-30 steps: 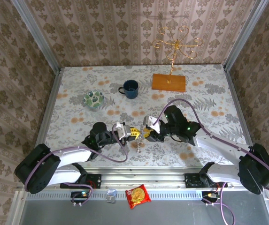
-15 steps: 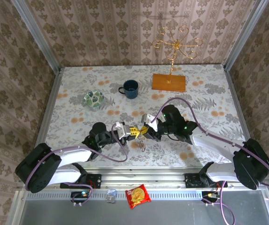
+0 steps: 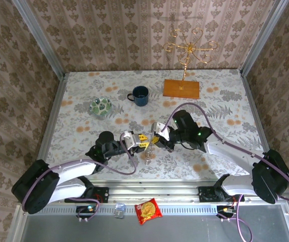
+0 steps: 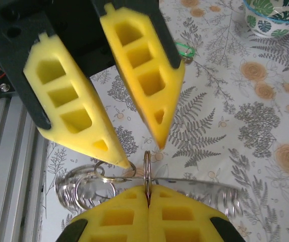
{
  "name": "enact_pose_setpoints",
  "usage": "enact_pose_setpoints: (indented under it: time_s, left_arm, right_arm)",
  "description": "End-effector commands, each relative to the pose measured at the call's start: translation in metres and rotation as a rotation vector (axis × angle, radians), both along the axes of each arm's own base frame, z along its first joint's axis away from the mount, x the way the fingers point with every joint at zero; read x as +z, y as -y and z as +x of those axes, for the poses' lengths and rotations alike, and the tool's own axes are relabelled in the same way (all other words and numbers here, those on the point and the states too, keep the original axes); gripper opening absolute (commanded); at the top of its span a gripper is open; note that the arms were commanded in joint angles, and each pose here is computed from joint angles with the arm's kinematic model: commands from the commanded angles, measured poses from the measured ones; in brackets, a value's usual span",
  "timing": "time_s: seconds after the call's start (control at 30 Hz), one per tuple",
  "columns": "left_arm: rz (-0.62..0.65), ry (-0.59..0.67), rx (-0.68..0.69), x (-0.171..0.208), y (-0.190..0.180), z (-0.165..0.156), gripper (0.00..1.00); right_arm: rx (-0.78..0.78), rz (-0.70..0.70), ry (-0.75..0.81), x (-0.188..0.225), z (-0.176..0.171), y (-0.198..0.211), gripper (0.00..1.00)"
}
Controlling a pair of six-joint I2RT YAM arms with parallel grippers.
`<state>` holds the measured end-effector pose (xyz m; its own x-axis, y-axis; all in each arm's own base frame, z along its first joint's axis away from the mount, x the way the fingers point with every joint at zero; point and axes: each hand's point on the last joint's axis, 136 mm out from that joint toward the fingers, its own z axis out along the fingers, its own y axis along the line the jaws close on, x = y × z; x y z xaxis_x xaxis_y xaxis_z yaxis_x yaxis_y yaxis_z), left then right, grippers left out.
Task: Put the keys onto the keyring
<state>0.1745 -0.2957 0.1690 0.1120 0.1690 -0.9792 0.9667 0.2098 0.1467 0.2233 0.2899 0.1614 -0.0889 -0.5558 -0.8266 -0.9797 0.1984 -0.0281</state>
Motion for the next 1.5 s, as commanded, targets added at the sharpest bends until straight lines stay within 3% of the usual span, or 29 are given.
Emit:
enact_pose_setpoints:
  time_s: [0.0,0.3,0.5,0.6,0.77,1.1,1.33,1.47]
  left_arm:
    - [0.06,0.019,-0.008,-0.002,0.001,0.0,0.24]
    - [0.067,0.024,-0.027,0.002,0.005,0.0,0.23]
    - [0.076,0.023,-0.05,0.003,0.007,-0.002,0.13]
    - [0.085,0.019,-0.063,0.001,0.007,-0.004,0.02]
    - [0.078,0.023,-0.068,0.001,0.006,-0.006,0.0]
    - [0.044,0.034,-0.067,0.005,0.006,-0.006,0.0]
    - [0.043,0.033,-0.067,0.004,0.006,-0.007,0.0]
    - [0.042,0.034,-0.065,0.004,0.005,-0.007,0.0]
  right_arm:
    - [0.045,-0.105,0.037,0.001,-0.002,0.003,0.0]
    - [0.128,-0.23,0.074,0.002,-0.01,-0.007,0.0]
    - [0.149,-0.267,0.098,0.006,-0.01,-0.011,0.0]
    - [0.137,-0.234,0.106,0.012,-0.01,-0.012,0.0]
    - [0.07,-0.159,0.071,0.016,-0.005,-0.003,0.16]
    - [-0.018,-0.079,-0.024,0.002,-0.009,0.002,0.31]
    - [-0.028,-0.051,-0.046,0.001,-0.007,-0.003,0.28]
    - [-0.031,-0.051,-0.042,0.002,-0.006,-0.002,0.16]
